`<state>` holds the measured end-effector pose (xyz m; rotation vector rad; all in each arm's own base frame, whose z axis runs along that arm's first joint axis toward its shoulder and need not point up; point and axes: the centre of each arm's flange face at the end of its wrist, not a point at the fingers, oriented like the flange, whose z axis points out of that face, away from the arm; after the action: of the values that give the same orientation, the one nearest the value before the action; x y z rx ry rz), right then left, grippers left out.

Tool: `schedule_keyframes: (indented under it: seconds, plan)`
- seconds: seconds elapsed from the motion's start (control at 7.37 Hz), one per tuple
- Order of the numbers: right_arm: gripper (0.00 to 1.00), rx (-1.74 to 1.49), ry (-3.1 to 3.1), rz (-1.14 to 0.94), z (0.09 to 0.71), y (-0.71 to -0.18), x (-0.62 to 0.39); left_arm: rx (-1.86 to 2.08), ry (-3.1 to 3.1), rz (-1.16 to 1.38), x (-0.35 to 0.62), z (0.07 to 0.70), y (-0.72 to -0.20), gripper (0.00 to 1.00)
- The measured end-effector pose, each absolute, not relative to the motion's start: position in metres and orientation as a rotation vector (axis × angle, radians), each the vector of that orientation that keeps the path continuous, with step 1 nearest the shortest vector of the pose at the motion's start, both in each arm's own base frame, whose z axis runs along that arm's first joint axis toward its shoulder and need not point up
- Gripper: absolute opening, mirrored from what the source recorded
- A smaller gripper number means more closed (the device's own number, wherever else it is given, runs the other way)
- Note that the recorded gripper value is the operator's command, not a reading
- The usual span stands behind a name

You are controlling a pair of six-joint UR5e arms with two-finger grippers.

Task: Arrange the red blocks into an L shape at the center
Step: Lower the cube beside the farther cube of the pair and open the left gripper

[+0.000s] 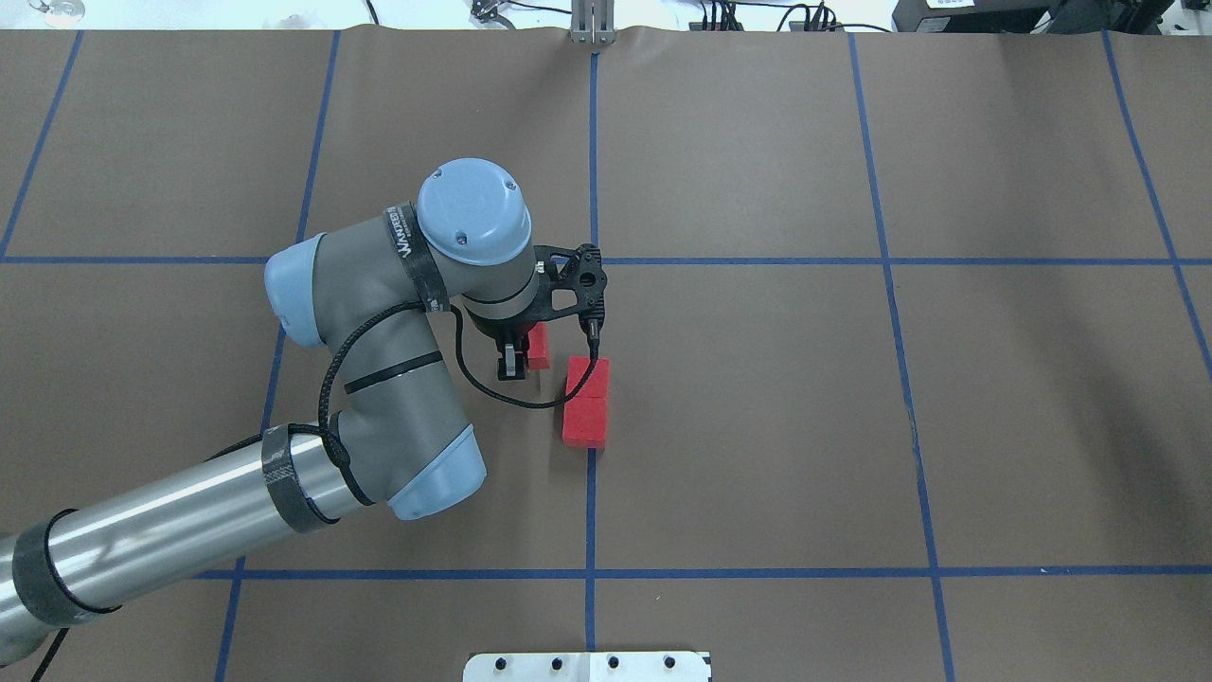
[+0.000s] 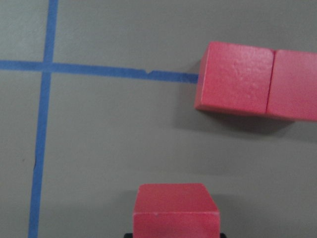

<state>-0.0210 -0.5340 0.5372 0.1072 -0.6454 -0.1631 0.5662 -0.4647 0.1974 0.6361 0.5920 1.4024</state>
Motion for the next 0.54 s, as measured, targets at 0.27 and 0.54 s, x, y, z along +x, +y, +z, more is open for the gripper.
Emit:
schedule_keyframes:
  seconds: [0.27,0.54]
  plan:
    - [1.0,0.105,-0.646,-0.162,0.538,-0.533,-0.021,0.63,0.598,1.42,0.577,0.195,-0.457,0.1]
    - [1.0,0.101,-0.646,-0.161,0.54,-0.533,-0.021,0.627,0.603,1.433,0.583,0.195,-0.449,0.11]
